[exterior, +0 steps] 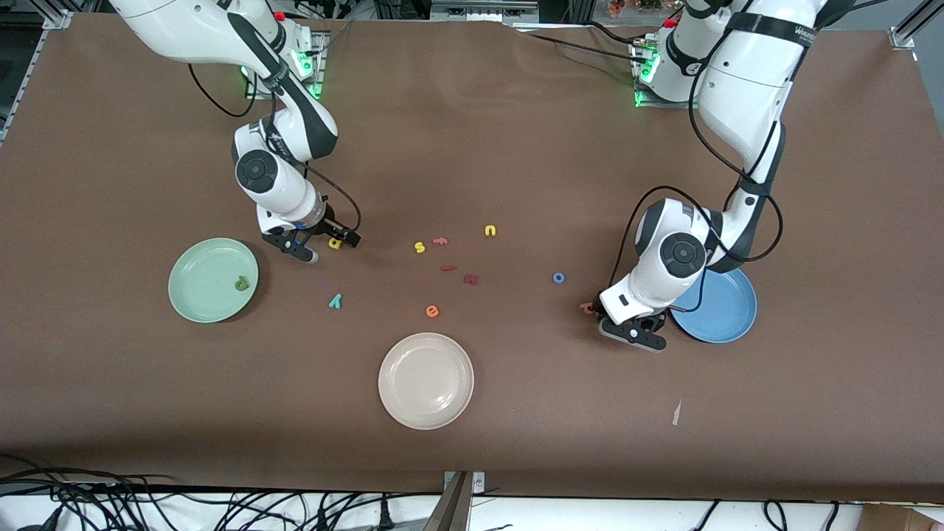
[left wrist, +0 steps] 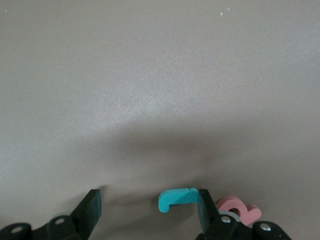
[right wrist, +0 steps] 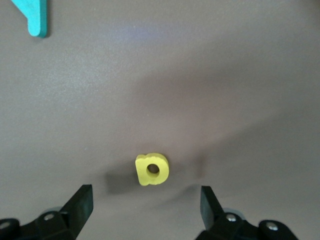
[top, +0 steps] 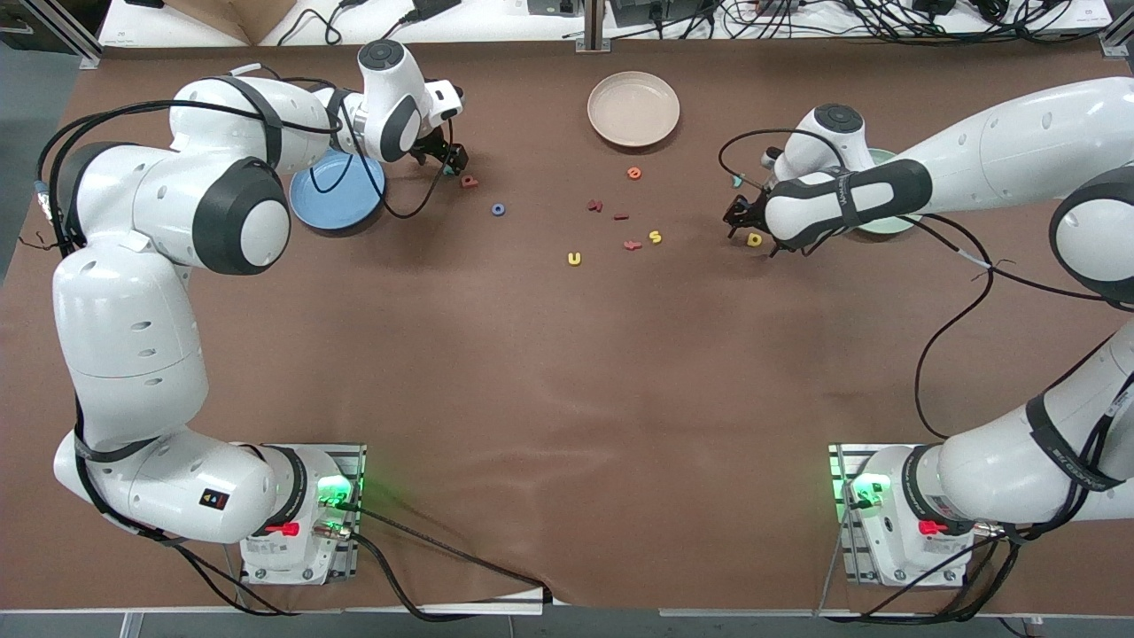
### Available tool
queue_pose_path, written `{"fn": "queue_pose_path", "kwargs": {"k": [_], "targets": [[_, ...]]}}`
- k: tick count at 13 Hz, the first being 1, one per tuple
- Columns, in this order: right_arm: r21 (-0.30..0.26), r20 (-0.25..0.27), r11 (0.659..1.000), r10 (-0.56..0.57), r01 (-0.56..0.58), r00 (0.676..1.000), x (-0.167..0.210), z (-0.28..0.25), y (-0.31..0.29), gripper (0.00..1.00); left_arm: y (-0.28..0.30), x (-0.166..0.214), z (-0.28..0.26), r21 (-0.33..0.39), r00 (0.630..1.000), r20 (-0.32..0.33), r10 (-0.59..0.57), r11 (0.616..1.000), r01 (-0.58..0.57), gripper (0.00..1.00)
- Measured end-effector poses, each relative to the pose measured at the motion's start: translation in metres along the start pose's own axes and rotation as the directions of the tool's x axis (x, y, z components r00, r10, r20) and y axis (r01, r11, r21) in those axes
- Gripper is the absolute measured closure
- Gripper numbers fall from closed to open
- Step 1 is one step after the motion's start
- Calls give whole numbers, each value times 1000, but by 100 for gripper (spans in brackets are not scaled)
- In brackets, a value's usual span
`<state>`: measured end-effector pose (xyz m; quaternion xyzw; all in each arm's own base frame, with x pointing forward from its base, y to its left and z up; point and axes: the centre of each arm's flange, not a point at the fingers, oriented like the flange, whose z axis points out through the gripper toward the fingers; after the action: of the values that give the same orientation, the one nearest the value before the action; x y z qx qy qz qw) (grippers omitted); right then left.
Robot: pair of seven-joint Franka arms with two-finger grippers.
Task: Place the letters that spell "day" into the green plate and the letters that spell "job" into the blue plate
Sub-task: 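Grasp the yellow d with the right gripper while the left gripper lifts cyan piece, then drop the yellow d on the green plate while the left gripper drops cyan piece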
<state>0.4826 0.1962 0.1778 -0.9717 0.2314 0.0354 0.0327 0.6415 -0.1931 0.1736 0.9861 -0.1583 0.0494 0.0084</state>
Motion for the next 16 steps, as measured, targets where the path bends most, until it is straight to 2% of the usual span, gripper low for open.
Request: {"fn": "queue_pose_path", "kwargs": {"k": [2,4,7,8,9,10,11,12,13,15,16], "targets": [[-9,-11,1000,0,0,1000,6,0,5,4,1,0,0,0,1000,1,1,1000,-1,13],[-9,-18,1000,-1,1,1000,10,-1,6,5,1,-1,2,-1,1000,4,3,1000,-3,18],[-20,-11,1000,-13,13,1000,7,5,6,8,10,-2,4,-4,1000,8,15,1000,-15,19],[-22,-7,1000,-15,15,1000,6,8,7,15,12,-3,7,-5,1000,13,18,1000,-18,21],[-22,-6,1000,-17,17,1000,6,10,6,15,13,-3,7,-5,1000,12,19,1000,-19,24],[-21,-8,1000,-18,18,1000,7,9,5,24,13,-3,7,-5,1000,11,19,1000,-19,26],[-19,-10,1000,-18,18,1000,7,8,4,24,13,-2,6,-5,1000,9,20,1000,-20,33],[-17,-12,1000,-18,18,1000,8,7,3,31,13,-2,6,-5,1000,9,22,1000,-22,33],[-14,-15,1000,-18,18,1000,9,5,2,44,13,-1,5,-5,1000,7,23,1000,-23,40],[-7,-22,1000,-19,19,1000,11,2,-2,69,13,1,2,-5,1000,1,28,1000,-28,64],[-6,-23,1000,-17,17,1000,11,1,-2,71,13,1,2,-5,1000,1,29,1000,-29,65]]}}
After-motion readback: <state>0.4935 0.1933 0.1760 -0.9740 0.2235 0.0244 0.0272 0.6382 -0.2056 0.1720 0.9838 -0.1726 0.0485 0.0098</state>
